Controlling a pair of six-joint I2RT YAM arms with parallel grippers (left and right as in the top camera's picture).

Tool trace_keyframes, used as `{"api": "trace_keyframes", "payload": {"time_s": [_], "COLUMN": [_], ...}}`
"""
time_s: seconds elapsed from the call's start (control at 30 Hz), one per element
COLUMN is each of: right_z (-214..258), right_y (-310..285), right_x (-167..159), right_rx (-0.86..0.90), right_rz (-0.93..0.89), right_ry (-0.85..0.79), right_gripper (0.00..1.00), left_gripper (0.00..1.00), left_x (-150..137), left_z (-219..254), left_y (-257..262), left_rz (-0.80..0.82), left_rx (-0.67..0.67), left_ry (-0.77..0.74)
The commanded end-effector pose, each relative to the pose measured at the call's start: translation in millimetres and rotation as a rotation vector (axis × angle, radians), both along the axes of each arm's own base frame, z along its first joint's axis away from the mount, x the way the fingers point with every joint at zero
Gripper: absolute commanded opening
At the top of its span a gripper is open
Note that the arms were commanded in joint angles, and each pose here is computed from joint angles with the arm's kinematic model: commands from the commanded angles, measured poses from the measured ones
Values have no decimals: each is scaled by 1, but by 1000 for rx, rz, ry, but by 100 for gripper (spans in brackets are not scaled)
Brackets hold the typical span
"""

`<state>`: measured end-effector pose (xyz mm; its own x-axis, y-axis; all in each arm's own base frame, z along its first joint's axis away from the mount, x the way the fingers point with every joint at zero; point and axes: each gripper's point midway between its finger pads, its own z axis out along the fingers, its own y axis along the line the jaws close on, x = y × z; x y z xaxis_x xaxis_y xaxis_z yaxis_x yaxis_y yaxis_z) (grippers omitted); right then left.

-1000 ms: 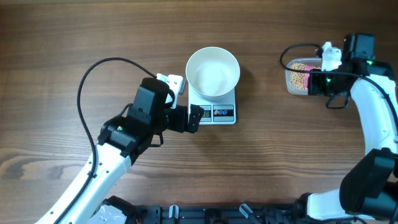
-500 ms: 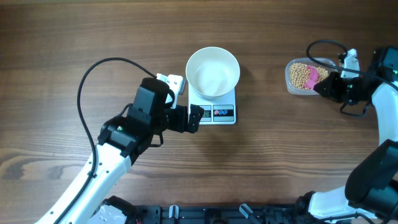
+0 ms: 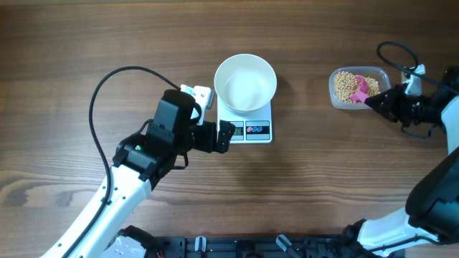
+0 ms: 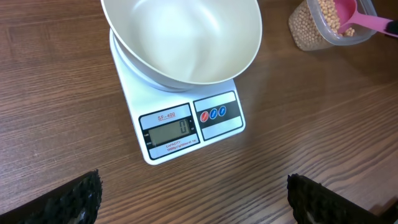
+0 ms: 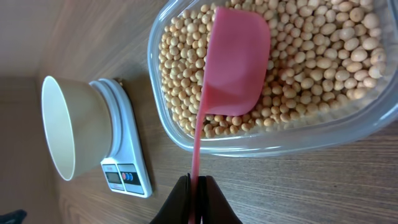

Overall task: Scoop item into bowl and weigh 150g on scale
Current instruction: 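Dip the pink scoop into the soybean tub with the right gripper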

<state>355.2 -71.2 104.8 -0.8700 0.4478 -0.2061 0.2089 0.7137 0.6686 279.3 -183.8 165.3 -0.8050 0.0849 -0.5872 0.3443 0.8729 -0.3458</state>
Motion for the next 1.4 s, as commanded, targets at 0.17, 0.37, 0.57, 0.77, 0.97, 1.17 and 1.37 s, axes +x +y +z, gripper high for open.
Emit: {"api": "trace_keyframes", "payload": {"time_s": [0.17,0.37,0.57,0.77,0.97,1.17,1.37], "right_z": [-5,2,2,7,6,11,19], "right_y": [8,8,2,-7,-23,-25,-31], "right_x": [-8,-5,-2,0,-9,-22,-25], "right_rx": [177,250,254,266,279,304,331], "right_rz": [-43,-72,-106,-125,-179,-152,-163], "right_ry": [-16,-51,-50,-82,-67,-100,-144], "right_gripper": [4,4,4,4,4,4,4], "left_gripper": [100,100,100,100,100,100,100], "left_x": [0,0,0,0,0,0,0], "left_z": [3,3,3,3,3,3,3], "left_y": [0,0,0,0,0,0,0], "left_rz": [-13,-14,-13,-13,-13,-13,-13], "left_rx": [11,12,11,11,11,11,11], "left_ry": [-23,-23,-23,-23,-23,-23,-23]}}
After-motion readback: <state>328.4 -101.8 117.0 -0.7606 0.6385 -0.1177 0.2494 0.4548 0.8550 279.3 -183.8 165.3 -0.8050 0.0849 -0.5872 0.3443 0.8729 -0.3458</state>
